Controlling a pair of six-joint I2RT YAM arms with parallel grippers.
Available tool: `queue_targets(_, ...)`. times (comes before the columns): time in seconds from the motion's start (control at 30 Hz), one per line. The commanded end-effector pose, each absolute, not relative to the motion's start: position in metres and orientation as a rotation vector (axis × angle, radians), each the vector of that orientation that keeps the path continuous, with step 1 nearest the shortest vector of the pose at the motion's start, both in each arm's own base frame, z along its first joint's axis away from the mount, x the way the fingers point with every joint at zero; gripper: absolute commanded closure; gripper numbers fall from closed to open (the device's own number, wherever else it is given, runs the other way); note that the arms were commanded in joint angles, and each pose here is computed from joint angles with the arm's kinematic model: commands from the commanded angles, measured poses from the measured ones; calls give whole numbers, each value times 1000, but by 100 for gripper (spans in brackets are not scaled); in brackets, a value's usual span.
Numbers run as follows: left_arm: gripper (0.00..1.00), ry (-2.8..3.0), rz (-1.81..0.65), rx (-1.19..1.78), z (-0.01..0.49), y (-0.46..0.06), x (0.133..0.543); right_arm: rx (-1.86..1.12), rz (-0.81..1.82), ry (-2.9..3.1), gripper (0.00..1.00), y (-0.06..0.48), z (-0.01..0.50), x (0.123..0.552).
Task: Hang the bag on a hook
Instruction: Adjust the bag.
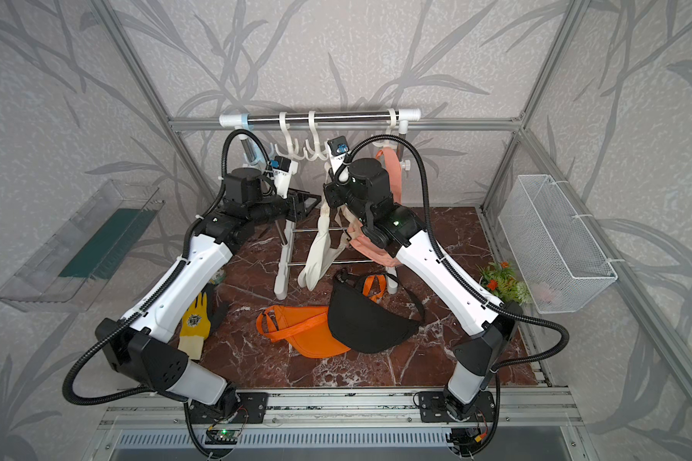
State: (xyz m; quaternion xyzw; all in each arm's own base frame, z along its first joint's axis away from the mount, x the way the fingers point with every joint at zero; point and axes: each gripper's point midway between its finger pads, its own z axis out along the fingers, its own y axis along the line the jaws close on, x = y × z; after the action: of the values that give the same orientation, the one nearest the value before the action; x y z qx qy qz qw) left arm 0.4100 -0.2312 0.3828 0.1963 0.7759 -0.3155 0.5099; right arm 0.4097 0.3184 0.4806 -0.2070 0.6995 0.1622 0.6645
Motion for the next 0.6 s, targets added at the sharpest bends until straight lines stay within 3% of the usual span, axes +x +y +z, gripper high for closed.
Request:
queue_targets(0.0, 36, 1641, -755, 648, 422, -246, 377, -465, 384, 1533, 100, 311, 505, 400)
queue_targets(0.27, 31, 1528, -821, 817, 416, -250, 341, -477, 397, 1533, 100, 313, 508, 398)
queue_targets(0.57, 26, 1616, -820, 671, 383, -253, 382, -470, 410, 1528, 100, 310, 513, 393)
